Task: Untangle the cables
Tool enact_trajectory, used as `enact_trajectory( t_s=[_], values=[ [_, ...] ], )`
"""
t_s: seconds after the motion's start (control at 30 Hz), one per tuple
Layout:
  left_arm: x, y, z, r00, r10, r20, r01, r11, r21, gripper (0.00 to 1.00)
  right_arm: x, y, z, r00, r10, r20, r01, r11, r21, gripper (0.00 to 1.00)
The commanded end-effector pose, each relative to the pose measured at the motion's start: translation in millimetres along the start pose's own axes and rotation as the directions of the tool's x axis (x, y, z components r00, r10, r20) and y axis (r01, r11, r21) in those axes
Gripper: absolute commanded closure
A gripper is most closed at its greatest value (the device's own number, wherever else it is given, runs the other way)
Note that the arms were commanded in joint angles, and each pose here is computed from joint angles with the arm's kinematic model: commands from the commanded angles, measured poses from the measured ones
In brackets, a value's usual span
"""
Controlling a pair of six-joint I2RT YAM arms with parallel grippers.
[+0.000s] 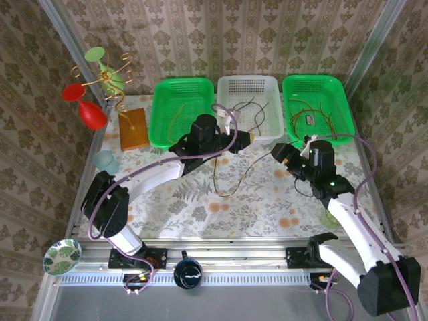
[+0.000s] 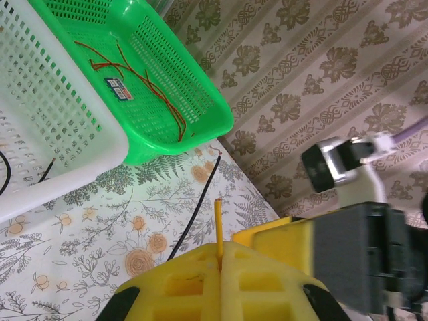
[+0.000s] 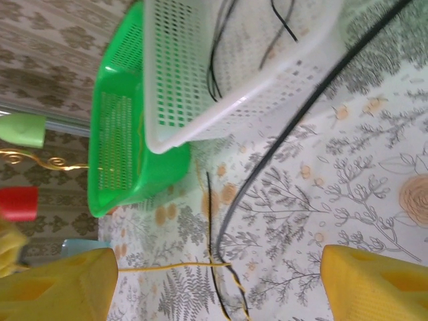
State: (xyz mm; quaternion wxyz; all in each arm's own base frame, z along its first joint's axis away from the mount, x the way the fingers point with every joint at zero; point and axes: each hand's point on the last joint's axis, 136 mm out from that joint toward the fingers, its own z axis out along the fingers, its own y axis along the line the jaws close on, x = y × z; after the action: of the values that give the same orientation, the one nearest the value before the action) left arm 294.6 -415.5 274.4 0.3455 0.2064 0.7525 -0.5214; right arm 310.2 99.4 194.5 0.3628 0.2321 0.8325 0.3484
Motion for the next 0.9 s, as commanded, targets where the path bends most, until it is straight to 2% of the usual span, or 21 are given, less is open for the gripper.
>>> enact_trajectory(
  t_s=[0.0, 0.13, 0.33, 0.5, 0.57, 0.73, 0.87],
  values=[
    [-9, -16, -10, 0.999, 0.044, 0.025, -0.045, 0.999, 0.024, 1.00, -3, 5, 12, 1.000, 0.027, -0.006, -0.028, 0.999, -0.037, 0.20],
    [-10, -18, -10, 0.999, 0.046, 0.029, -0.046, 0.999, 0.026, 1.00, -1, 2, 28, 0.999, 0.026, -0.019, -0.027, 0.998, -0.050, 0.26],
    [-12, -19, -12, 0.998, 0.050, 0.028, -0.050, 0.998, 0.023, 1.00, -4, -6, 50, 0.998, 0.060, -0.010, -0.060, 0.997, -0.054, 0.48],
    [-12, -19, -14, 0.998, 0.052, 0.028, -0.052, 0.998, 0.018, 1.00, -5, -5, 64, 0.997, 0.080, -0.021, -0.082, 0.994, -0.071, 0.51],
    [-13, -20, -14, 0.998, 0.054, 0.030, -0.054, 0.998, 0.017, 1.00, -5, -6, 68, 0.995, 0.099, -0.028, -0.101, 0.993, -0.068, 0.60],
    [-14, -20, -17, 0.998, 0.059, 0.035, -0.060, 0.998, 0.012, 1.00, -5, -6, 66, 0.992, 0.119, -0.033, -0.121, 0.991, -0.060, 0.98],
    [-20, -19, -26, 0.996, 0.079, 0.049, -0.079, 0.997, -0.016, 1.00, -9, -7, 50, 0.996, 0.084, 0.002, -0.084, 0.996, -0.015, 1.00]
  ],
)
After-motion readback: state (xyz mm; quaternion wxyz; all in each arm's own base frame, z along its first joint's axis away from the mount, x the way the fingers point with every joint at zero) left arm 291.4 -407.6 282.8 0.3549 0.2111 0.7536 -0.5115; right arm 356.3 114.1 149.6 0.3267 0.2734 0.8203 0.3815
